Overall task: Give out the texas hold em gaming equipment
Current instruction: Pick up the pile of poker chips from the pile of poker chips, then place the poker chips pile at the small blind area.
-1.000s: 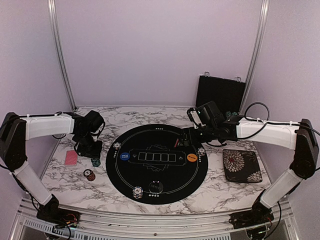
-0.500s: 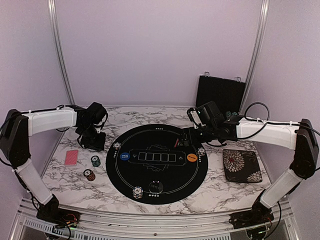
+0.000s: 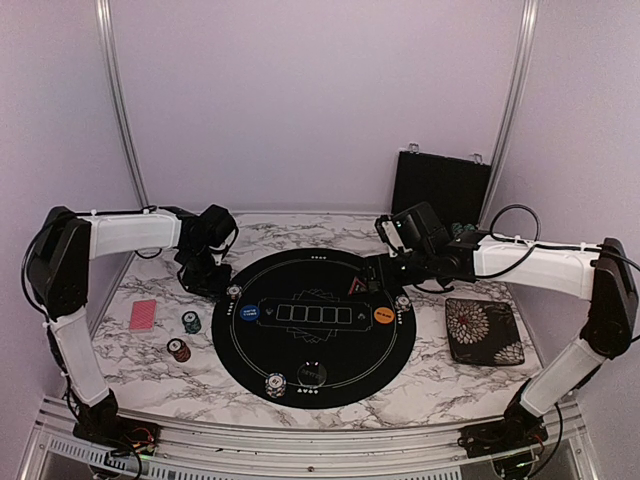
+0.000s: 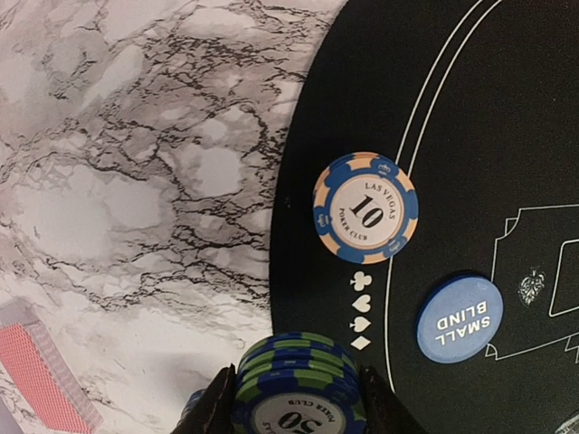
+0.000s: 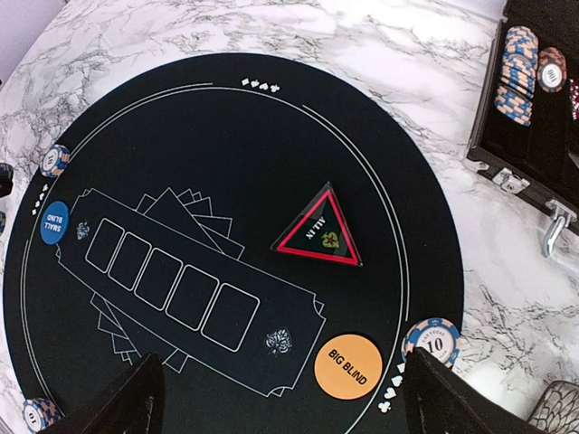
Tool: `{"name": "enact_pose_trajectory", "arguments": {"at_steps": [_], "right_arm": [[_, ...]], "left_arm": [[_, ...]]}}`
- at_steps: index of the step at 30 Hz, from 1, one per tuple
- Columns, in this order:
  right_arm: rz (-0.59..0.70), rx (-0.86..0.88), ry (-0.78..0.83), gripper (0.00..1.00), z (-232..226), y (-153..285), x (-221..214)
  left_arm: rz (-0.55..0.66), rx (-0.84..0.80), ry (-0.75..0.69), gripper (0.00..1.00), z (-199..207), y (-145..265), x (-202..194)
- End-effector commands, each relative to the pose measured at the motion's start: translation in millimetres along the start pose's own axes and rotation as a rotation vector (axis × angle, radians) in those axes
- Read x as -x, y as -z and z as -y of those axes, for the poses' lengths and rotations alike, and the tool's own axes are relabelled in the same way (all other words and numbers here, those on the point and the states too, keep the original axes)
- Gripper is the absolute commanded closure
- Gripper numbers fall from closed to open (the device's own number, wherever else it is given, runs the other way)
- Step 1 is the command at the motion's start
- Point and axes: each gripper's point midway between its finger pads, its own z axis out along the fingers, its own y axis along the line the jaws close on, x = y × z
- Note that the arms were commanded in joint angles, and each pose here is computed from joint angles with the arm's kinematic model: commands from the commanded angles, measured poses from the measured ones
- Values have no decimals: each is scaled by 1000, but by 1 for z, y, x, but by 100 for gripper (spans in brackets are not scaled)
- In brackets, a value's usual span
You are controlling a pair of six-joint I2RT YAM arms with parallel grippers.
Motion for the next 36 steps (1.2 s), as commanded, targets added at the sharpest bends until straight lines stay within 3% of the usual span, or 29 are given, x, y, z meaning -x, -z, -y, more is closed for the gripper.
{"name": "enact_pose_trajectory", "arguments": {"at_steps": [1,19,36], "right_arm": [[36,-3,-9,12,-2,14,10],[30,-24,-19,12,4,19,5],[31,-25,-23,11,5,22,2]], "left_arm": [[-5,-21,-22,62,12,-7,7],[-42,-36,-41,62,29,-40,-1],[-49,13,-58,55,24,-47,-8]]}}
